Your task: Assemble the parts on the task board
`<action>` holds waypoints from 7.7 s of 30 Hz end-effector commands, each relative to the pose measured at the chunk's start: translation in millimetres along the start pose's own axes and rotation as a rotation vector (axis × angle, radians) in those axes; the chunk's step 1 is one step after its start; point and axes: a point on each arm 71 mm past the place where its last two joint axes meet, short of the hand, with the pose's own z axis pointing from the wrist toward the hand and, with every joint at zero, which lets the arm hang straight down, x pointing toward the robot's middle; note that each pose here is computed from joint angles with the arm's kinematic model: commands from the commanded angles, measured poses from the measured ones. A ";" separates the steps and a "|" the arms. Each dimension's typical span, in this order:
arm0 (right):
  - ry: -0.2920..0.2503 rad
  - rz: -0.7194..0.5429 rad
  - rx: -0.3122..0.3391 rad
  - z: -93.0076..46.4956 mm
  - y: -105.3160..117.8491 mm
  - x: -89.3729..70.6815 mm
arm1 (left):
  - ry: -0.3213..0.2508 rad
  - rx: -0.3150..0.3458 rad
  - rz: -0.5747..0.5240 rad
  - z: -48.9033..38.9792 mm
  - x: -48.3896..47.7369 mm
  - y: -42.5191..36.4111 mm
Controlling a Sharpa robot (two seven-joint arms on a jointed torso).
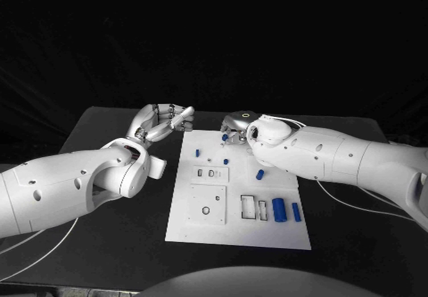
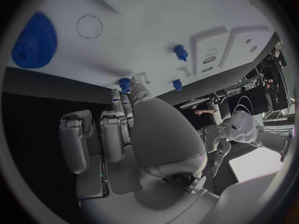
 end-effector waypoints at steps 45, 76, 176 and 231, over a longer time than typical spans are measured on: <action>-0.188 0.392 0.105 -77.8 -111.0 -41.2 | 0.002 0.004 0.016 9.3 1.8 5.9; -0.004 0.151 0.213 -75.7 -114.2 5.5 | 0.004 -0.001 0.016 10.1 0.7 7.8; -0.148 0.295 -0.045 -71.2 -21.9 -20.1 | 0.004 -0.002 0.018 11.0 0.7 8.7; -0.083 0.167 -0.081 -22.6 11.3 11.3 | 0.000 -0.004 0.018 9.5 0.5 7.6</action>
